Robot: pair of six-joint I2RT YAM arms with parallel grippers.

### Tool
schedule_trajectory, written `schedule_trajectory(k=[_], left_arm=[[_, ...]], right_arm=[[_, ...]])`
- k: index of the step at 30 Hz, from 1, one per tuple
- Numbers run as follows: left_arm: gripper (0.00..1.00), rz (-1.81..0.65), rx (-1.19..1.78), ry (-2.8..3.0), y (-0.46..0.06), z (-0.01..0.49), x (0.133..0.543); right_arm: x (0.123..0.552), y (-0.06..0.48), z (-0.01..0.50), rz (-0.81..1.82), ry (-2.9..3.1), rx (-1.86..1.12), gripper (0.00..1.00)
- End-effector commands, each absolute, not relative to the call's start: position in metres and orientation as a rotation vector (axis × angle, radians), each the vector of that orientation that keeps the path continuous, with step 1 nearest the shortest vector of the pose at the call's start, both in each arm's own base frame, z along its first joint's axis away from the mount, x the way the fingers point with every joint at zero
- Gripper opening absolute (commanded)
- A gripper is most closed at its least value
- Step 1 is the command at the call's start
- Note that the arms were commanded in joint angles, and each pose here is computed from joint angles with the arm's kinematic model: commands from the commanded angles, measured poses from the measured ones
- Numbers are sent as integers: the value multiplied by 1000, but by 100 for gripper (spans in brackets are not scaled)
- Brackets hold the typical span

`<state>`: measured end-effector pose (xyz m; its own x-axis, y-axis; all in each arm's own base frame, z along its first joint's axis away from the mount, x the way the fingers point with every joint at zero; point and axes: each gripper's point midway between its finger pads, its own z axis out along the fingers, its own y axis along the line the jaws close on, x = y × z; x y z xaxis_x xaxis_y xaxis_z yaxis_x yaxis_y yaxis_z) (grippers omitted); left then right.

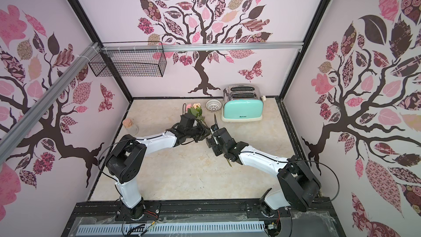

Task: Wrap bouquets with tape
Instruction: Wrap the tape around the bouquet.

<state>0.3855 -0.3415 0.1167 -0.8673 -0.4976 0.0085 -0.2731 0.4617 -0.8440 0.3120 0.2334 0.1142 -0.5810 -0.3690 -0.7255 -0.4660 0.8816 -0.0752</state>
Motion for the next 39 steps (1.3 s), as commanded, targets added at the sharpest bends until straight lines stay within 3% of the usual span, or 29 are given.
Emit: schedule_trajectory(k=[1, 15, 21, 23, 28, 29, 32, 39], left_arm=[[27, -1368, -637, 2445, -343, 136, 393], [25, -1392, -630, 2395, -344, 158, 398], [3, -1394, -622, 2396, -347, 159, 402], [0, -1389, -622, 2402, -346, 157, 401], [0, -1379, -600, 2397, -345, 155, 401], [0, -1380, -592, 2395, -345, 155, 401], [0, -1410, -561, 2378, -348, 156, 402], [0, -1455, -522, 2372, -353, 155, 400]], right_arm=[[325, 224, 156, -40, 2090, -567, 0], [316, 240, 196, -20, 1911, -639, 0], [315, 245, 196, -5, 1907, -648, 0], [313, 246, 195, 17, 1913, -648, 0], [306, 251, 196, 156, 1961, -595, 44], [305, 253, 196, 227, 1983, -583, 48], [301, 256, 198, 596, 2075, -480, 57], [297, 253, 198, 1182, 2131, -214, 58]])
